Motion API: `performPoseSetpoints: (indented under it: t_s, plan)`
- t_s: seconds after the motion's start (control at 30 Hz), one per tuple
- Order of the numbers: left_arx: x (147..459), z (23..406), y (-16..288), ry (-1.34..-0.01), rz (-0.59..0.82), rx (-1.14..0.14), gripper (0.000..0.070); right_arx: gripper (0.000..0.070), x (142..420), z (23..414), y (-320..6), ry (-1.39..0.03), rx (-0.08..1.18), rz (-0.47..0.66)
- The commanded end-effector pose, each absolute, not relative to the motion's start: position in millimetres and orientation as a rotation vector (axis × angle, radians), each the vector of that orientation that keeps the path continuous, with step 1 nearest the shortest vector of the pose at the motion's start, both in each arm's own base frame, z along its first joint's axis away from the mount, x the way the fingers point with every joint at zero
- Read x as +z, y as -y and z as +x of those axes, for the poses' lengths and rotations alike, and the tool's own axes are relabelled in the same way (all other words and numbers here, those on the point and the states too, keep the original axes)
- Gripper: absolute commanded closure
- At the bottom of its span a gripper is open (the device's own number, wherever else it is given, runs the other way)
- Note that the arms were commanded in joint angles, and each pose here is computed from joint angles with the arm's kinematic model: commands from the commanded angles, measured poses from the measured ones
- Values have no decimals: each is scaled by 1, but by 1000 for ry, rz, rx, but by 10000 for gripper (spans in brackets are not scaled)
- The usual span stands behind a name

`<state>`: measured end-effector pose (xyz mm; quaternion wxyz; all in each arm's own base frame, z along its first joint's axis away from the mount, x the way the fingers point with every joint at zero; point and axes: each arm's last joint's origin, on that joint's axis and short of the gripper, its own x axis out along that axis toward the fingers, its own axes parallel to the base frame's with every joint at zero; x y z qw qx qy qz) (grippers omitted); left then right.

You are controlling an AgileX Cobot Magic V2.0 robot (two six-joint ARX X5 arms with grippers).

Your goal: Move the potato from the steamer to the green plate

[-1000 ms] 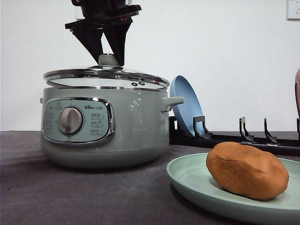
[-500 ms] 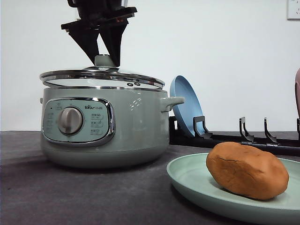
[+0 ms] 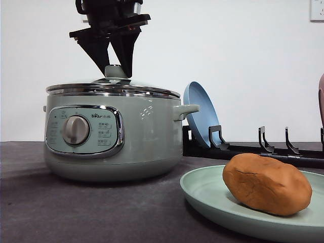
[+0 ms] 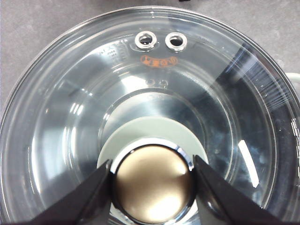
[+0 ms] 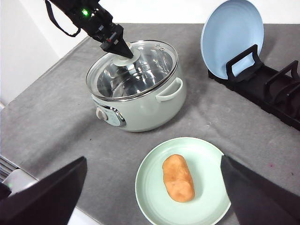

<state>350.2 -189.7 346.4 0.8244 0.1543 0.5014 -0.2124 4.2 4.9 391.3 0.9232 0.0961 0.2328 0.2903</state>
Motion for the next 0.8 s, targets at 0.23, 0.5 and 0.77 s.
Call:
performPoseSetpoints:
  t_s: [0.23, 0.5, 0.77]
  plan:
    - [350, 357, 195, -1009, 324, -470, 690, 121, 395, 4, -5, -468, 600, 211]
    - [351, 358, 196, -993, 320, -471, 690, 121, 395, 4, -5, -468, 600, 211]
    - [350, 358, 196, -998, 321, -471, 691, 121, 395, 4, -5, -469, 601, 211]
